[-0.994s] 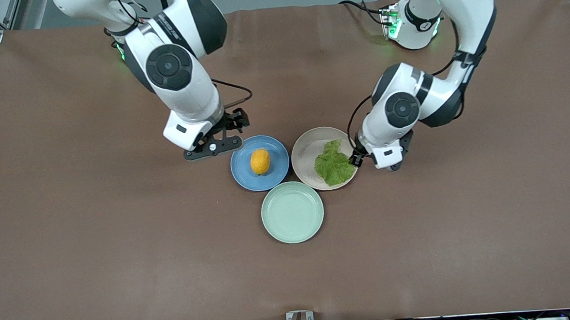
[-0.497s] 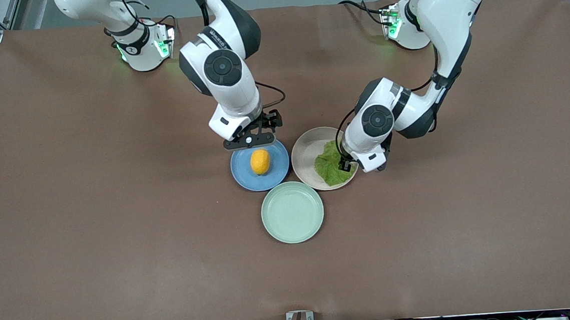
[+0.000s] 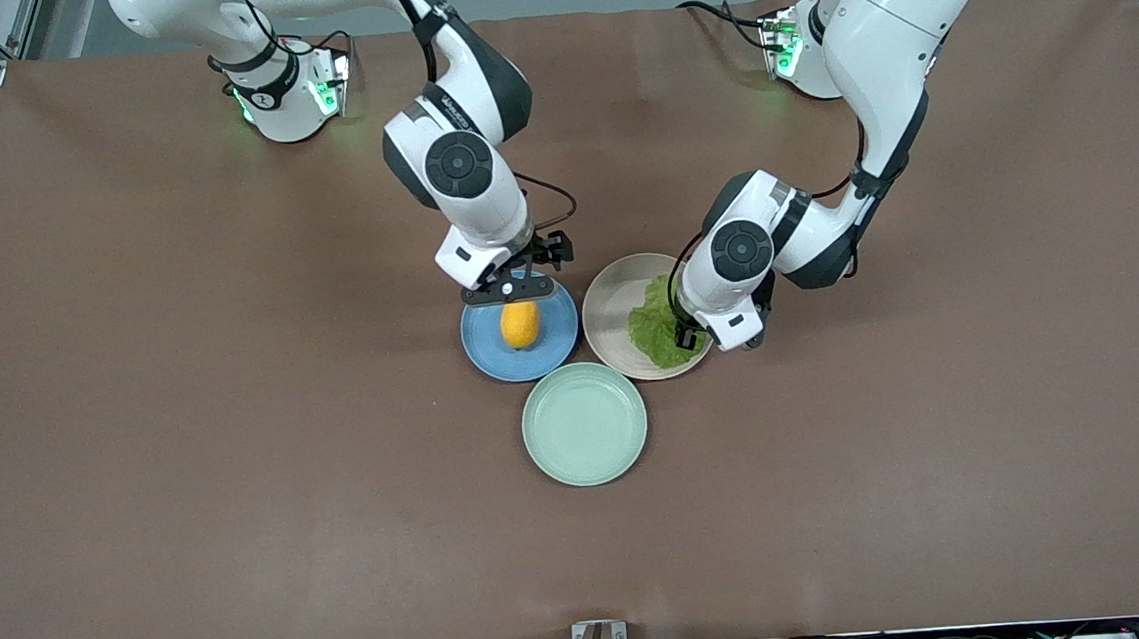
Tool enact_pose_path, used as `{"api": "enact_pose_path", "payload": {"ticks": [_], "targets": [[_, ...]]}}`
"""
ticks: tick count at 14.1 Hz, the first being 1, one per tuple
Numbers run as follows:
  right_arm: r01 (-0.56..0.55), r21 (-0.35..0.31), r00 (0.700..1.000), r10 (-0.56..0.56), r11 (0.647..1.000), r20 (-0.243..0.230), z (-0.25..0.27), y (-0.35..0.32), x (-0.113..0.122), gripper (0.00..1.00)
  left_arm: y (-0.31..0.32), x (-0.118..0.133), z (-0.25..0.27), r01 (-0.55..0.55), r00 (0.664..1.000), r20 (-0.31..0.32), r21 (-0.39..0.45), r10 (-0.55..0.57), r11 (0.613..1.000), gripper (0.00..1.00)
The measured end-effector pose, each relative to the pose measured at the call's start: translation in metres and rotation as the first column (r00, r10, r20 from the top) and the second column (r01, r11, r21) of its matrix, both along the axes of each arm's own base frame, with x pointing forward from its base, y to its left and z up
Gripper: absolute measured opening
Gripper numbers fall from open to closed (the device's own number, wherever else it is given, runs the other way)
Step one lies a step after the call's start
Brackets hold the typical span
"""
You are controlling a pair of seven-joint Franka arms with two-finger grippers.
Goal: Pick lemon and lettuce from plates
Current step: 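Lower the right gripper onto the lemon while the left gripper descends to the lettuce, then close the right gripper on the lemon while the left gripper lifts the lettuce, then carry the lemon off the plate while the left gripper moves the lettuce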
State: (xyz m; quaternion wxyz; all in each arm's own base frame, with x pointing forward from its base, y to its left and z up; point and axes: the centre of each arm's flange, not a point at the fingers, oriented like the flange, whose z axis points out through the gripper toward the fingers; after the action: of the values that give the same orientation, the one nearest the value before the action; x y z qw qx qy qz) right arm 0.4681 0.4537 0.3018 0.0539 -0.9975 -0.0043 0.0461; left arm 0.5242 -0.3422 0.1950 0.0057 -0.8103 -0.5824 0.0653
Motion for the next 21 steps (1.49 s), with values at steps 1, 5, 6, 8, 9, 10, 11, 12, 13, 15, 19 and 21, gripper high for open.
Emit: {"api": "enact_pose_path", "payload": {"ticks": [1,5,6,8,9,10,11,12,13,15,19,21], "targets": [[0.006,-0.003,1.0,-0.006,1.0,0.003,-0.01,0.001,0.001,1.0,0.0,0.001,0.001,-0.001,1.0,0.003,-0.002,0.001,1.0,0.1],[0.057,-0.028,0.998,-0.057,0.998,0.002,-0.038,-0.022,0.023,1.0,-0.001,0.017,0.023,-0.012,0.999,0.047,-0.021,0.013,1.0,0.04],[0.07,-0.03,0.998,-0.07,0.997,0.002,-0.041,-0.029,0.029,1.0,0.0,0.023,0.036,-0.015,0.998,0.065,-0.024,0.017,1.0,0.04],[0.081,-0.03,0.997,-0.081,0.996,0.009,-0.05,-0.033,0.035,1.0,0.007,0.031,0.065,-0.015,0.995,0.096,-0.018,0.017,1.0,0.04],[0.082,-0.028,0.997,-0.082,0.996,0.016,-0.056,-0.032,0.035,1.0,0.017,0.037,0.082,-0.012,0.994,0.111,-0.011,0.013,1.0,0.04],[0.082,-0.029,0.996,-0.082,0.996,0.019,-0.063,-0.031,0.035,1.0,0.03,0.044,0.095,-0.005,0.993,0.119,0.0,0.005,1.0,0.04],[0.083,-0.03,0.996,-0.082,0.996,0.022,-0.07,-0.03,0.035,1.0,0.047,0.05,0.106,0.007,0.993,0.121,0.012,-0.009,1.0,0.04],[0.082,-0.033,0.996,-0.081,0.996,0.022,-0.077,-0.03,0.035,1.0,0.066,0.057,0.114,0.02,0.993,0.118,0.024,-0.023,1.0,0.04],[0.079,-0.037,0.997,-0.079,0.996,0.019,-0.083,-0.029,0.033,1.0,0.085,0.064,0.118,0.03,0.993,0.115,0.032,-0.034,0.999,0.04],[0.074,-0.041,0.997,-0.074,0.996,0.016,-0.089,-0.026,0.031,1.0,0.118,0.076,0.117,0.041,0.993,0.107,0.038,-0.045,0.998,0.04],[0.075,-0.04,0.997,-0.075,0.996,0.02,-0.09,-0.025,0.032,0.61,0.154,0.084,0.11,0.053,0.994,0.094,0.042,-0.056,0.998,0.04],[0.077,-0.038,0.997,-0.076,0.996,0.022,-0.089,-0.026,0.033,0.61,0.17,0.087,0.107,0.049,0.995,0.089,0.043,-0.052,0.998,0.04]]}}
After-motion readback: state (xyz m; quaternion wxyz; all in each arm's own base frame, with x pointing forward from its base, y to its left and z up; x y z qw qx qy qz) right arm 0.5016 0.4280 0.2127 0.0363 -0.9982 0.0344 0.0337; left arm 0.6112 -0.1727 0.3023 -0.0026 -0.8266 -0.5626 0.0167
